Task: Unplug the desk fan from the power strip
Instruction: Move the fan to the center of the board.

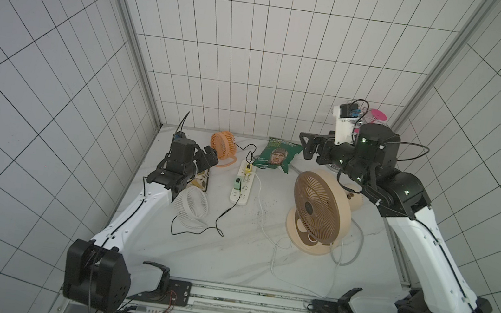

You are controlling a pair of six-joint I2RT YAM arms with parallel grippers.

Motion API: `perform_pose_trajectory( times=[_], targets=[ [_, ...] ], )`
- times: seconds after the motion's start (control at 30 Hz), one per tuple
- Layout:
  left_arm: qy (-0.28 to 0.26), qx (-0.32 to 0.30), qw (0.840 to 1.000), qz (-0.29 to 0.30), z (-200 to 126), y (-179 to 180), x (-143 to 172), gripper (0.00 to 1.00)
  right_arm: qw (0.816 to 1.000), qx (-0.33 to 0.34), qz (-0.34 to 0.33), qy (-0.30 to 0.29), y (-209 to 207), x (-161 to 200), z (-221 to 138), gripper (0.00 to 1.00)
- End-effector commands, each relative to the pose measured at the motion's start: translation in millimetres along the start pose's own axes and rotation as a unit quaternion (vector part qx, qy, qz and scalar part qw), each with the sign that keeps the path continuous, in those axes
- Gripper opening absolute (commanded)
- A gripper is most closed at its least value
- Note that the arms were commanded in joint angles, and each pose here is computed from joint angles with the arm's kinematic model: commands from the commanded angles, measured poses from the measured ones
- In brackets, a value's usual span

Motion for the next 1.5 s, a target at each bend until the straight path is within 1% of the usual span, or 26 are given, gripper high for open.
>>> perform_pose_trajectory(
  times=[0.0, 0.13, 0.2, 0.27, 0.33, 0.43, 0.53, 0.67, 0.73, 0.8, 1.0, 1.2, 1.3, 1.37, 1.47],
  targets=[
    [0.008, -0.013, 1.000, -0.020, -9.5, 4.4, 3.6, 0.97, 0.998, -0.022, -0.052, 0.043, 37.9, 15.1, 22.5, 0.99],
    [-0.001, -0.058, 0.998, -0.031, -29.0, 7.7, 0.3, 0.96, 0.993, -0.037, -0.073, 0.081, 76.7, 40.6, 49.3, 0.99],
    [-0.004, -0.090, 0.995, -0.038, -46.2, 12.3, 0.6, 0.96, 0.993, -0.039, -0.062, 0.097, 88.1, 56.4, 60.8, 0.99],
    [0.007, -0.097, 0.994, -0.048, -60.2, 15.9, 4.9, 0.96, 0.992, -0.038, -0.042, 0.113, 93.0, 71.7, 71.2, 0.99],
    [0.032, -0.077, 0.995, -0.063, -71.0, 17.3, 13.2, 0.96, 0.991, -0.032, -0.026, 0.130, 95.2, 85.8, 80.3, 1.00],
    [0.083, -0.027, 0.993, -0.082, -77.7, 15.1, 33.3, 0.96, 0.990, -0.003, -0.014, 0.141, 92.4, 94.0, 84.8, 1.00],
    [0.139, 0.021, 0.986, -0.094, -71.8, 9.3, 59.6, 0.96, 0.991, 0.038, -0.021, 0.130, 84.0, 91.7, 78.9, 0.99],
    [0.203, 0.052, 0.975, -0.074, -54.8, -4.1, 97.3, 0.97, 0.990, 0.081, -0.043, 0.106, 71.7, 85.0, 64.2, 0.99],
    [0.241, 0.054, 0.967, -0.065, -42.4, -8.2, 113.7, 0.98, 0.989, 0.098, -0.052, 0.095, 65.6, 82.6, 56.3, 0.99],
    [0.264, 0.037, 0.961, -0.068, -29.8, -5.8, 122.7, 0.97, 0.989, 0.110, -0.054, 0.083, 60.5, 80.4, 48.1, 0.99],
    [0.270, -0.010, 0.960, -0.071, -0.7, 9.9, 137.9, 0.97, 0.990, 0.123, -0.042, 0.062, 52.2, 81.9, 34.1, 0.99],
    [0.260, -0.092, 0.959, -0.068, 20.8, 31.3, 149.5, 0.98, 0.990, 0.122, -0.038, 0.065, 50.8, 84.0, 30.7, 0.99],
    [0.251, -0.131, 0.957, -0.065, 24.9, 41.0, 152.1, 0.98, 0.990, 0.122, -0.040, 0.066, 50.8, 84.7, 31.0, 0.99],
    [0.236, -0.165, 0.955, -0.065, 24.3, 49.4, 151.5, 0.98, 0.990, 0.121, -0.043, 0.067, 51.4, 84.8, 31.7, 0.99],
    [0.219, -0.202, 0.951, -0.081, 23.6, 65.1, 147.3, 0.98, 0.990, 0.116, -0.047, 0.070, 53.4, 85.2, 35.5, 0.99]
  ],
)
Point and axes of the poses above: each gripper's point midway between its finger pads, its own z axis out along the fingers, its own y axis along the line the jaws close on, x = y × z, the point moved 10 cm from there along -z, back along the fingers, and after that the axes turned 7 degrees about -z, right-handed, at the moved point
